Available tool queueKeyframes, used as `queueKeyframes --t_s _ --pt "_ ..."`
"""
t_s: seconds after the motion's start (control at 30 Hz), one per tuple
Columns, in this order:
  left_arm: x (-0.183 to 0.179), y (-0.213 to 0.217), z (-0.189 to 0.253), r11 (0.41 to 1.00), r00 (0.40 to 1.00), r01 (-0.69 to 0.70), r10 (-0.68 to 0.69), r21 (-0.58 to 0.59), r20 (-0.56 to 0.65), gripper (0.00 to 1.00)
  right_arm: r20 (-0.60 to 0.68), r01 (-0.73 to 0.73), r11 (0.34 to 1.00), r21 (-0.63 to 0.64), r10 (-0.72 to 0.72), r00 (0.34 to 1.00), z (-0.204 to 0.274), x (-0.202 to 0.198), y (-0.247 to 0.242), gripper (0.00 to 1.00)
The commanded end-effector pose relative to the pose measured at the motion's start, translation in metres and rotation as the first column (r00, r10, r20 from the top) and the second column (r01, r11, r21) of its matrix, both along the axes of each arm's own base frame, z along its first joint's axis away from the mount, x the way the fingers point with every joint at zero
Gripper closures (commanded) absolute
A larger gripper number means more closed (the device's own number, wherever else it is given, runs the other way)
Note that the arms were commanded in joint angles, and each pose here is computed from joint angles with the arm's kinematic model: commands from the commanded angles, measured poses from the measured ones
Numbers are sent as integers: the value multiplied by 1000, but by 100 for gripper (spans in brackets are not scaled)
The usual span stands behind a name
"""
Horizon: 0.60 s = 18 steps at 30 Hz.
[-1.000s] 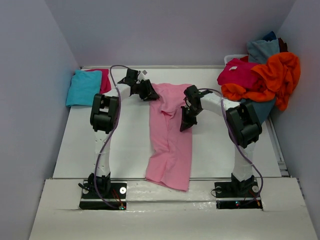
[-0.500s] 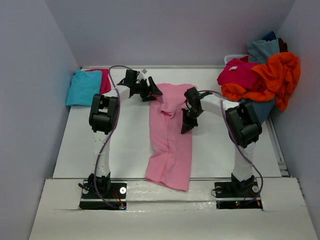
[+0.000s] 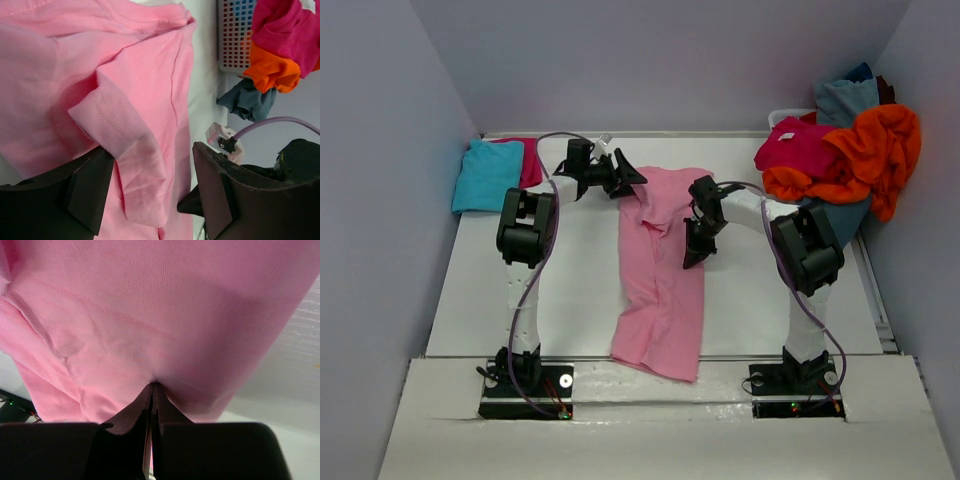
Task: Fold and stack the t-shirts
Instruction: Smooth out the rectangle-folded T-shirt at the center of the board.
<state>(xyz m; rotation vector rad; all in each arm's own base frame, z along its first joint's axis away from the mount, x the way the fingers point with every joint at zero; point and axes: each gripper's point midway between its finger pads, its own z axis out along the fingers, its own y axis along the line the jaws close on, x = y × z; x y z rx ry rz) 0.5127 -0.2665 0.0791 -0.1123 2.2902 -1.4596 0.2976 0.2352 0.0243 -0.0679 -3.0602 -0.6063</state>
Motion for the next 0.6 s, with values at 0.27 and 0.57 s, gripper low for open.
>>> queueKeyframes --t_s 0.27,0.57 --pt "1 -9 53 992 987 77 -62 -97 146 37 25 -9 1000 -12 9 1000 10 -5 -2 93" --pt "9 -6 78 992 981 78 -59 -102 184 38 18 -6 1000 -16 6 1000 6 -8 -4 93"
